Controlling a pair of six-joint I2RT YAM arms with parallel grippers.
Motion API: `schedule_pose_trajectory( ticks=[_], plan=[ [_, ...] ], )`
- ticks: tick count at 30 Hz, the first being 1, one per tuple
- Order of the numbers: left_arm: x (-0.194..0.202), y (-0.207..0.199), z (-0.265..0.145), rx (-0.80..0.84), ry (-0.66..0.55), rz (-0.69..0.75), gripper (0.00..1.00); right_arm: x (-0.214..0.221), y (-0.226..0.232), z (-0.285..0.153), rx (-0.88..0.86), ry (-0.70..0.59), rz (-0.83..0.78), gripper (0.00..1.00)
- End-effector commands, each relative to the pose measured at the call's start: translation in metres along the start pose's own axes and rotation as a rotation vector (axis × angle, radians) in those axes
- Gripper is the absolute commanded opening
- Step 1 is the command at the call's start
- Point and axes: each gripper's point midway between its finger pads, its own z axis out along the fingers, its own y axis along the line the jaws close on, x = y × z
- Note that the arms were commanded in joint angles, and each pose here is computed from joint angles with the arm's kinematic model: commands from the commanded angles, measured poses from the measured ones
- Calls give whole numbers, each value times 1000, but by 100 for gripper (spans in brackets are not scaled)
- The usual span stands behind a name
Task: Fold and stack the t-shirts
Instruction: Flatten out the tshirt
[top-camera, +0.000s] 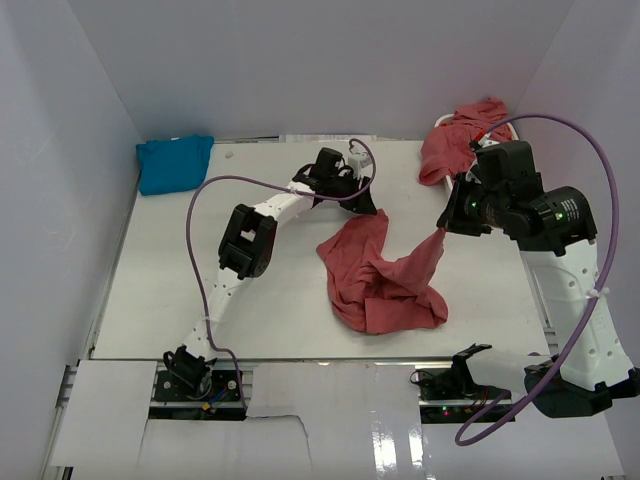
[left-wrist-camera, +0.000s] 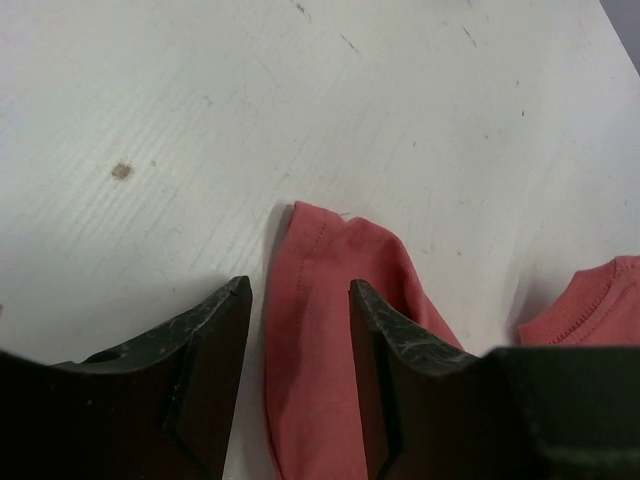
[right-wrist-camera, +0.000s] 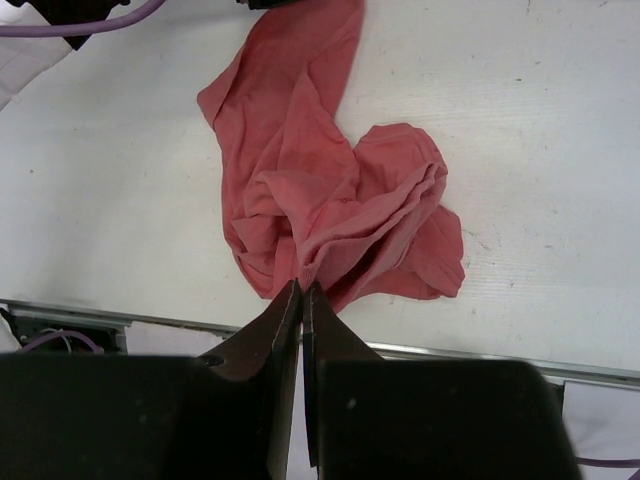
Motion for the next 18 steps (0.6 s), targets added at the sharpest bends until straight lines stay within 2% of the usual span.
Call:
schedule_pose_trajectory(
  ticks=[1, 7, 18],
  plan=[
    [-17, -1, 1, -16, -62, 33, 56, 3, -1, -3, -11, -5, -15, 8],
    [-22, -5, 2, 0, -84, 38, 58, 6, -3, 1, -3, 8, -18, 8],
    [-2, -17, 21, 88, -43, 35, 59, 8, -3, 1, -4, 12, -20, 8]
  ],
)
